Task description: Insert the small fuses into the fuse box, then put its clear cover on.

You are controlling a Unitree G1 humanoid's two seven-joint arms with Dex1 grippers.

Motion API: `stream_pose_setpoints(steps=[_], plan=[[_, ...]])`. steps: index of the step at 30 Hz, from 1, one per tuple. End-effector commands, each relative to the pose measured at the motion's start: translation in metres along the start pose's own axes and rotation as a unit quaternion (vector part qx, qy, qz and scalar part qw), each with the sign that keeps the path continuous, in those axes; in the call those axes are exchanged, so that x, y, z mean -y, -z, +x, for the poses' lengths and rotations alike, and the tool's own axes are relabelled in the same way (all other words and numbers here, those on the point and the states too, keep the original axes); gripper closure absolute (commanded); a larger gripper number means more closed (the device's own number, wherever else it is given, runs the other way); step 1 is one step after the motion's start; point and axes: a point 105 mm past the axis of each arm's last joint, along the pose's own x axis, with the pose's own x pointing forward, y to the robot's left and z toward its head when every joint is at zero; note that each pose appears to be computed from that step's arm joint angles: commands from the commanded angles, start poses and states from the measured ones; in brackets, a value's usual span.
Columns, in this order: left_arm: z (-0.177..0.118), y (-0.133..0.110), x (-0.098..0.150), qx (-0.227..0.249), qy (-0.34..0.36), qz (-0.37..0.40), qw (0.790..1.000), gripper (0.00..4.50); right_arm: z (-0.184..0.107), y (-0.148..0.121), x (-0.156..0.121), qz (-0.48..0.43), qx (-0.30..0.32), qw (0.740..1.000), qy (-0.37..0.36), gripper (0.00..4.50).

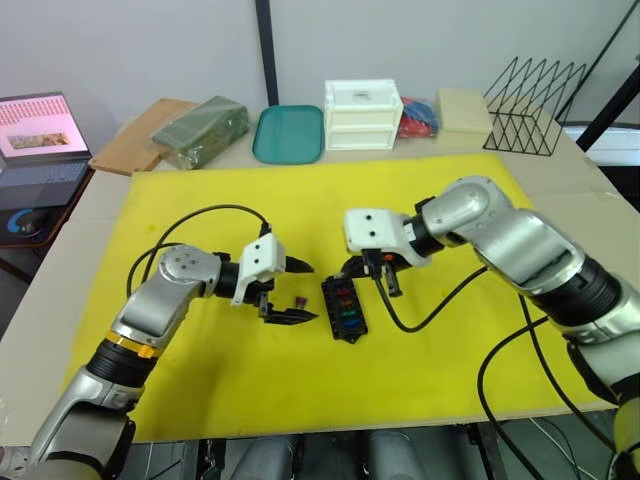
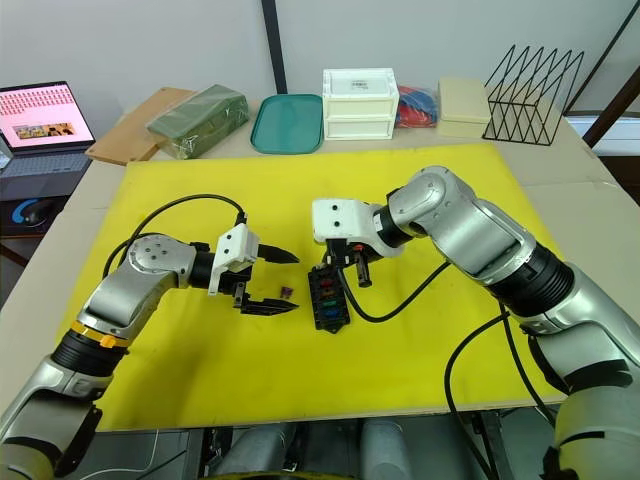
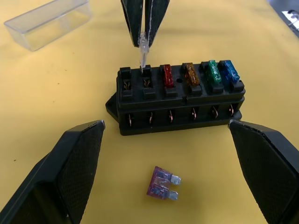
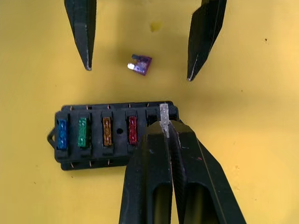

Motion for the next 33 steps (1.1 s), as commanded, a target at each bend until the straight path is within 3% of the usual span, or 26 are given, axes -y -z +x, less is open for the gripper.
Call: stream_pose_setpoints(steps=[1, 33], plan=[[0.001, -0.004, 0.004, 0.004, 0.003, 0.015, 1.000, 0.03, -0.002, -0.002, 0.002, -0.014, -0.001, 1.000, 0.005, 4.50], [0.005, -0.001, 0.009, -0.003, -0.003, 0.019, 1.000, 0.03, 0.017, 0.018, -0.004, -0.009, -0.037, 0.999, -0.015, 4.50]])
